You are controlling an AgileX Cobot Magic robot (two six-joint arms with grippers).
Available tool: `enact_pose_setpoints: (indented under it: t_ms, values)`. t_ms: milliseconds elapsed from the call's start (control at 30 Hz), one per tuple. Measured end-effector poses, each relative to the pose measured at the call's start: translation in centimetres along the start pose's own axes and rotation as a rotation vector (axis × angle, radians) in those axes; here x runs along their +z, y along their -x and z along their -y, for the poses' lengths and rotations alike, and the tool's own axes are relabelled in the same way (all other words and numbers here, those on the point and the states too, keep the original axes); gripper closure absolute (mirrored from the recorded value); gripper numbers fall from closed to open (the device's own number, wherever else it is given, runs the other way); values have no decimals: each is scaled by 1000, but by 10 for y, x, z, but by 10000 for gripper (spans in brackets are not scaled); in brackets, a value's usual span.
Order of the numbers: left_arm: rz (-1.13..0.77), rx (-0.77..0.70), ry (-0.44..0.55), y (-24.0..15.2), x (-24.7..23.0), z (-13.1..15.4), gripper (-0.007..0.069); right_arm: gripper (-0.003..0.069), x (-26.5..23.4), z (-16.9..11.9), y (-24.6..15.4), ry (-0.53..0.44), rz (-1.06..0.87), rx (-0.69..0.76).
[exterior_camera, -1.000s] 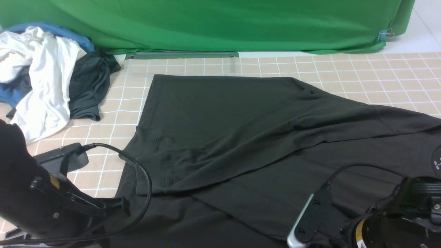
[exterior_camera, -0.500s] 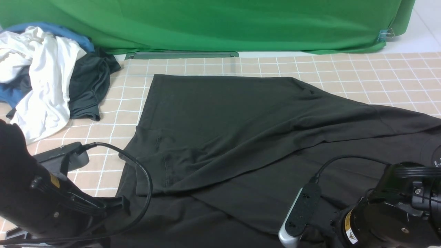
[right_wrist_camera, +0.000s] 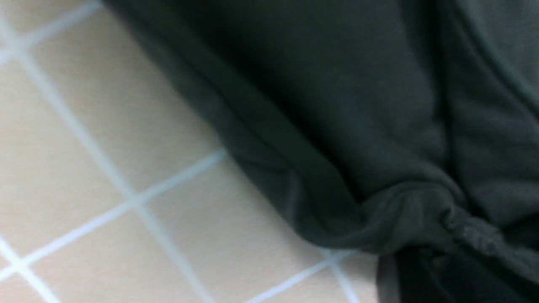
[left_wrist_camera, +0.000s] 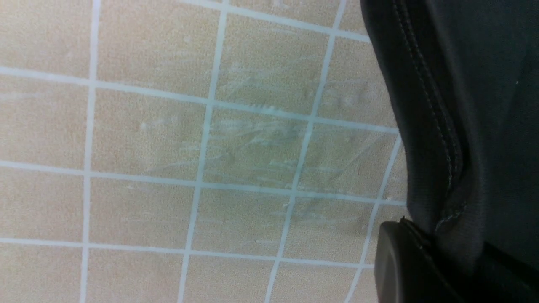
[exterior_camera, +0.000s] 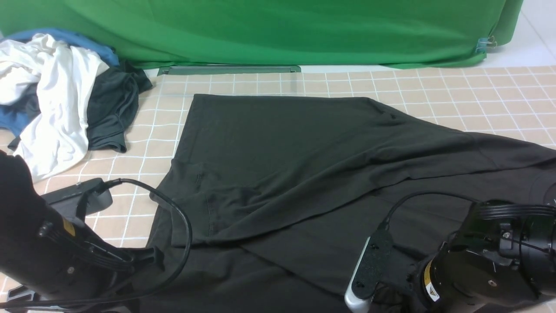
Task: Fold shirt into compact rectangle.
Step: 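Grasp the near edge of the shirt at its hem and shoulder corners, then fold the black garment in half by bringing its near edge over to the far edge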
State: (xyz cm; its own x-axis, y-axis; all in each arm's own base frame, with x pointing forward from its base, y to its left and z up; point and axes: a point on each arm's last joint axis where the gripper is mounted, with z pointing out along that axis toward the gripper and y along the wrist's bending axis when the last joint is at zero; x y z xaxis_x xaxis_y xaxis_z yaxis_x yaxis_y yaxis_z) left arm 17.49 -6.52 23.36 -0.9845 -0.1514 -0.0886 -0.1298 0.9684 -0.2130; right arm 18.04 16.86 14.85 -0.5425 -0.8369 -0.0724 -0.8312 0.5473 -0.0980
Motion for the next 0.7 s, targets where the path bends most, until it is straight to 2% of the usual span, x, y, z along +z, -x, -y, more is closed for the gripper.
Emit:
enact_pose_setpoints:
  t_ms: [200,367,533,700]
  values:
    - [-48,24,9,-4,0,-1,595,598,-4,-2,-3,8,-41,-3]
    - [-93,33,9,-11,-4,-2,595,601,-10,-23,-30,58,-84,48]
    - [-23,68,-55,-17,-18,1,595,601,-19,-33,-57,85,-80,137]
    - [66,62,-119,-6,-35,12,595,601,-35,-20,-55,70,-16,185]
